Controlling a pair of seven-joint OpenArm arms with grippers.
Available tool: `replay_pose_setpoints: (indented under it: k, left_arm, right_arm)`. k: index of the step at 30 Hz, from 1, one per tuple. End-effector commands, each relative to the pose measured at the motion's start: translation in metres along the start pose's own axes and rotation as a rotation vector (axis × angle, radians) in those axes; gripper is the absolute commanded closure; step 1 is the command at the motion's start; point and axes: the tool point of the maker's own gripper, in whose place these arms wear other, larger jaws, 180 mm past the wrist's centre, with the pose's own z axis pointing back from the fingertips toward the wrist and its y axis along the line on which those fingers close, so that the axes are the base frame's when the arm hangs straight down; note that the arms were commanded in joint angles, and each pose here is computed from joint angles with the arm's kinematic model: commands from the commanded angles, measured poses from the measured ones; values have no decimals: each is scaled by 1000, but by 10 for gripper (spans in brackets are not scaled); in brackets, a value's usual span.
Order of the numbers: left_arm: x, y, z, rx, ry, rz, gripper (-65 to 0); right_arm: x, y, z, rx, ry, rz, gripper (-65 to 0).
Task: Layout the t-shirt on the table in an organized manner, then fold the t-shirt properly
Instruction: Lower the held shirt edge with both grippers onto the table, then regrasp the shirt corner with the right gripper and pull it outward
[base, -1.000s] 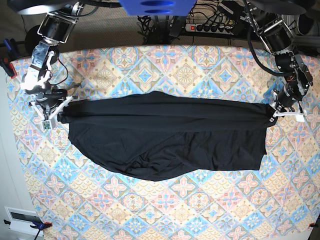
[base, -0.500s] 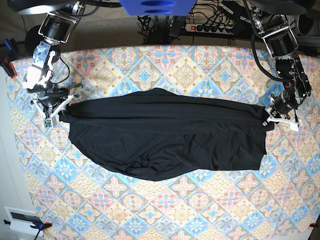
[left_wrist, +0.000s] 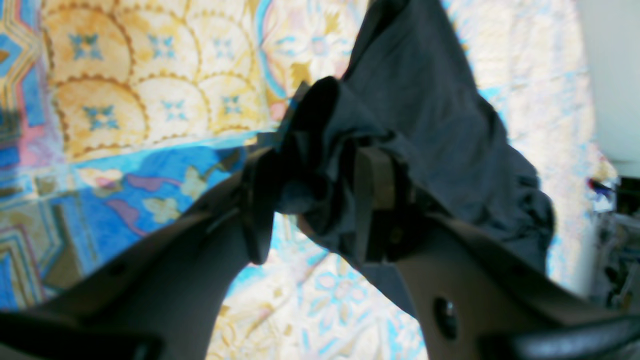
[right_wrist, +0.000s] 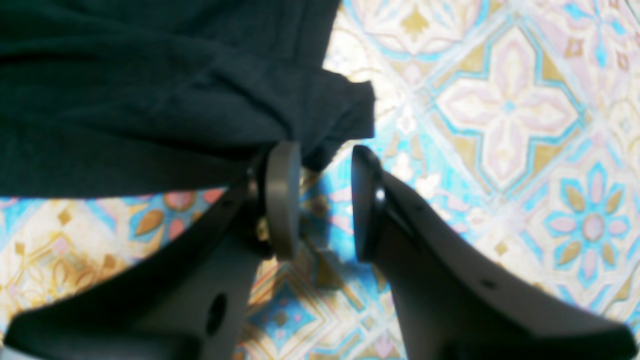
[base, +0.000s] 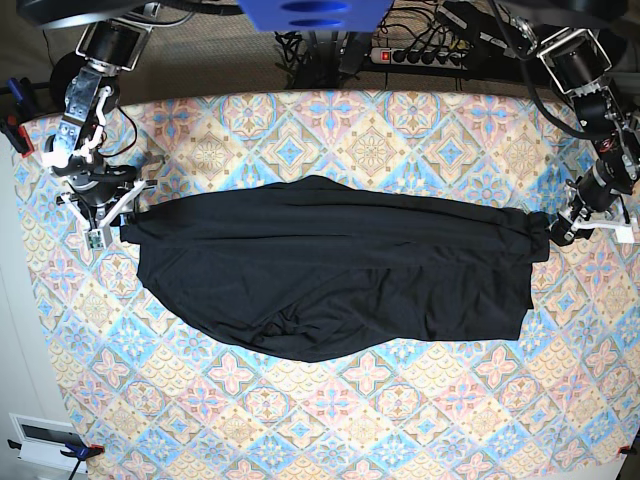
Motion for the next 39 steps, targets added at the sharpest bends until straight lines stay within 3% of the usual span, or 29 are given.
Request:
replay_pose_setpoints:
  k: [1,8,16,24,28,35,39]
  left_arm:
    - [11,-4,9,-14,-24,-28,-254]
    - [-23,4,9,-9,41,-11,-254]
    - [-33,-5,-11,9,45,-23,-254]
    - [-52,3,-36,40,95,45,-254]
    - [-54,-5,-44,22,66,66,-254]
    - [-67,-21,-58,19,95,29,-254]
    - [-66,-24,-59,15,96,27,-205]
  right_arm:
    - [18,-2,5,-5,-56,22,-168]
    - [16,40,-4,91,-35,104,-169]
    - [17,41,-4,93,-37,106,-169]
    - [17,41,-4,93,-36,106,-170]
    - [23,41,-1,89,-53,115,-170]
    - [26,41,1,86,-56,122,-170]
    - [21,43,4,87,-51,129,-170]
